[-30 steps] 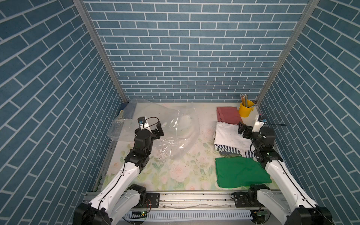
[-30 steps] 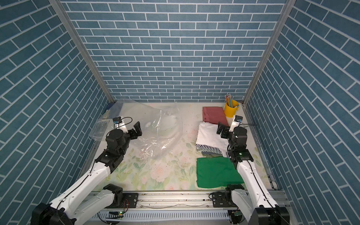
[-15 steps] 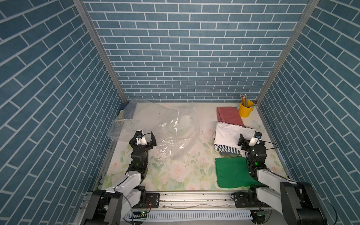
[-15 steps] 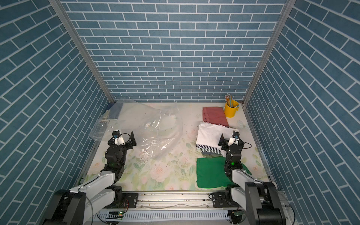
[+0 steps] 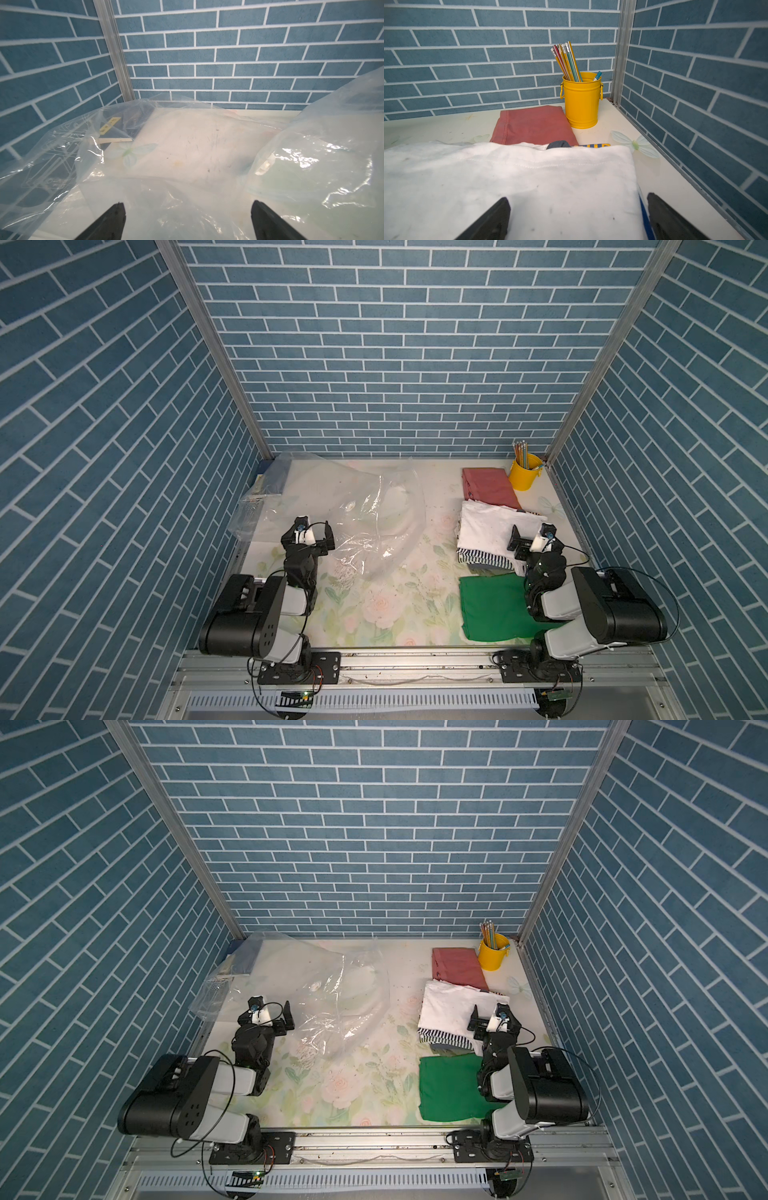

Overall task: Take the tank top out of the vacuum bag
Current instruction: Reset both arms

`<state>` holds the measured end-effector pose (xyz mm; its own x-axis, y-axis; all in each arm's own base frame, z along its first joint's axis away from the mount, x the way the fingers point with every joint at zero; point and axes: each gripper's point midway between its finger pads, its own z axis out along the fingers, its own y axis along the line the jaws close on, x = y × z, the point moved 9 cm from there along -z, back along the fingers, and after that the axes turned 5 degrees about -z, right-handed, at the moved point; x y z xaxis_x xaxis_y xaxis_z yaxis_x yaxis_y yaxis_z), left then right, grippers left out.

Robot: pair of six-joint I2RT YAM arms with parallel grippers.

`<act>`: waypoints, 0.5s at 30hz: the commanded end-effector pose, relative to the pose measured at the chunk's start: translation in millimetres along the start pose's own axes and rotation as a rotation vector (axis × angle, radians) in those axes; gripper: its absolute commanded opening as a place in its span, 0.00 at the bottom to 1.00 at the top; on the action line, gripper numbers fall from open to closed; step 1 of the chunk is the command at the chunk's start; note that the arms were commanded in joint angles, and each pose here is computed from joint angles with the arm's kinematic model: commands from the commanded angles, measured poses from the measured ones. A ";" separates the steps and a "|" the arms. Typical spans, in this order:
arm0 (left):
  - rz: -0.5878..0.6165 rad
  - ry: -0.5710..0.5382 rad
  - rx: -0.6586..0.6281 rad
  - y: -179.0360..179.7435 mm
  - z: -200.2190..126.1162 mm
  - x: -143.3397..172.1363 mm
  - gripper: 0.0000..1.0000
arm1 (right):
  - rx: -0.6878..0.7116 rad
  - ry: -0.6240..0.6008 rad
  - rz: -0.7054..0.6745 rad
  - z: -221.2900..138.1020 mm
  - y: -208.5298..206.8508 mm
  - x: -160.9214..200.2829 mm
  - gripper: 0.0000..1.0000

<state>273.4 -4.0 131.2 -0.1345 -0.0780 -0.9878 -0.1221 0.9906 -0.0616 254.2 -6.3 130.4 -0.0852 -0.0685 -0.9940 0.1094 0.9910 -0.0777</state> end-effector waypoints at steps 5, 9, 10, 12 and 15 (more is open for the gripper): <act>-0.023 -0.041 0.007 3.8 10.1 -11.7 1.00 | -0.079 0.012 -0.064 25.5 9.6 -10.0 0.99; -0.022 -0.044 0.006 4.0 9.3 -11.6 1.00 | -0.081 0.011 -0.066 24.5 10.2 -9.8 0.99; -0.022 -0.039 0.006 4.1 9.4 -10.8 1.00 | -0.081 0.011 -0.066 24.5 10.2 -9.8 0.99; -0.021 -0.041 0.006 4.0 9.4 -11.0 1.00 | -0.079 0.010 -0.065 24.5 9.8 -10.0 0.99; -0.023 -0.040 0.006 4.0 9.4 -10.9 1.00 | -0.080 0.012 -0.067 24.5 10.4 -9.6 0.99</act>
<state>280.2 1.2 135.0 -0.1202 -0.0904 -0.9886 -0.1262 0.9892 -0.0751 279.4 -0.4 140.9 -0.0821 -0.0956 -0.9920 0.0441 0.9941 -0.0994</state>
